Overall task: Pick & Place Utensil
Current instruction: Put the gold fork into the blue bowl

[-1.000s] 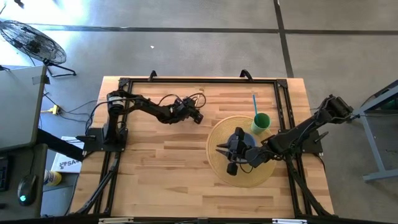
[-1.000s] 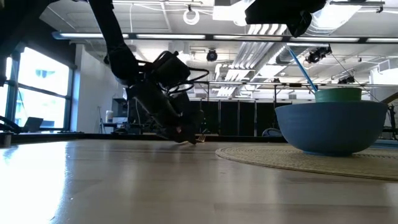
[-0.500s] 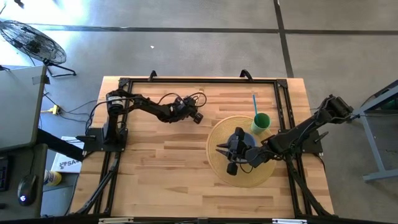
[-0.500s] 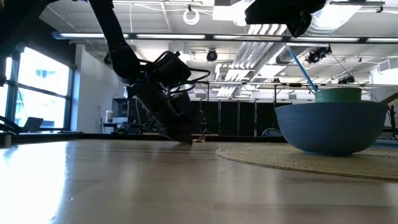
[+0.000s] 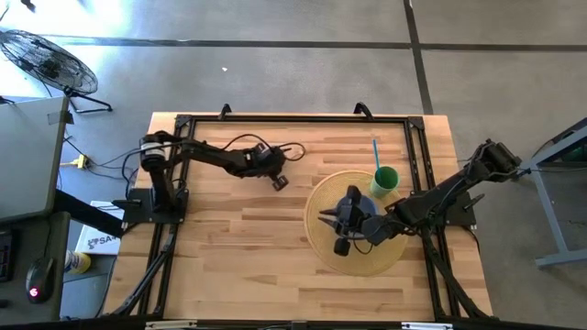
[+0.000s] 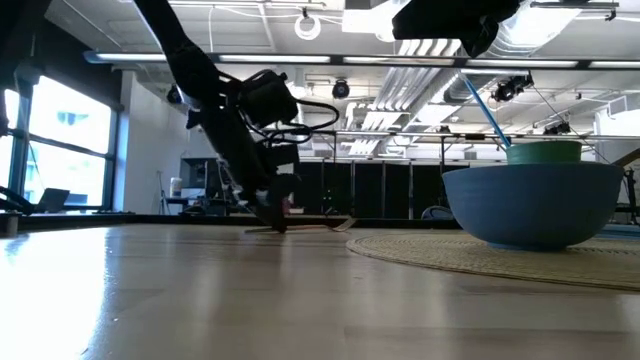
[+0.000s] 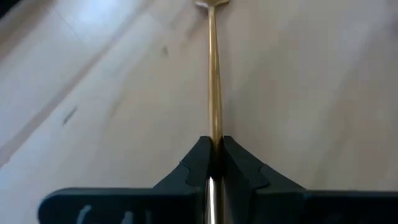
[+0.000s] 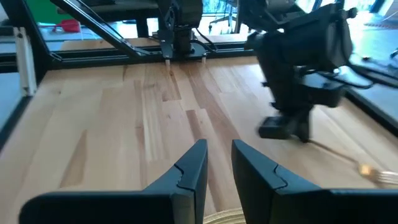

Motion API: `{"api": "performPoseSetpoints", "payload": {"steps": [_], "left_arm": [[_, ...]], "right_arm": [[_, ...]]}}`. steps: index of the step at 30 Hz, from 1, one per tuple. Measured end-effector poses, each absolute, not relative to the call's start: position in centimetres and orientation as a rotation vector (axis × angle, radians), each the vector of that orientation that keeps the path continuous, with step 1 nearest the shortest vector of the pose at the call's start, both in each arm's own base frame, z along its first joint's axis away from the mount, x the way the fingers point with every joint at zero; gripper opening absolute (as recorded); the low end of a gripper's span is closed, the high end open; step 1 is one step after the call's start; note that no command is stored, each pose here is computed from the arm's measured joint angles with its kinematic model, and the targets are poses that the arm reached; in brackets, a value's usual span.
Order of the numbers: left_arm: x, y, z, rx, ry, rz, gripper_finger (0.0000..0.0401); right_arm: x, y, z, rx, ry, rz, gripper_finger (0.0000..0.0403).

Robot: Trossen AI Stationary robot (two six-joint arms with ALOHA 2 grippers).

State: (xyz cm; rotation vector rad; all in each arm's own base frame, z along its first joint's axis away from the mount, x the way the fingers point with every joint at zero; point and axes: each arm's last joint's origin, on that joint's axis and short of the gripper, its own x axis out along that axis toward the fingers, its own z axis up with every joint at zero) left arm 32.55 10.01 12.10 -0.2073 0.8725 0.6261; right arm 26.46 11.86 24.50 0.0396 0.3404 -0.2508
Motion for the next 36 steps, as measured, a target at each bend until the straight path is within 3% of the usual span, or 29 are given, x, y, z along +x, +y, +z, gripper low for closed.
{"api": "performPoseSetpoints", "payload": {"steps": [10,19,26,36], "left_arm": [[31.1,6.5,13.9,-0.065,1.042,0.478,0.001],[28.7,1.9,15.7,0.059,0.982,0.336,0.0008],[25.6,-0.2,13.7,0.086,0.943,0.113,0.0008],[25.4,-1.5,12.8,0.153,0.833,-0.076,0.0025]], "right_arm": [[26.5,11.7,24.5,-0.023,0.332,-0.296,0.0067],[29.0,10.5,22.3,-0.03,0.386,-0.22,0.0067],[33.8,10.6,21.8,-0.134,0.53,-0.195,0.0067],[40.4,9.0,20.0,-0.196,0.827,-0.227,0.0067]]}}
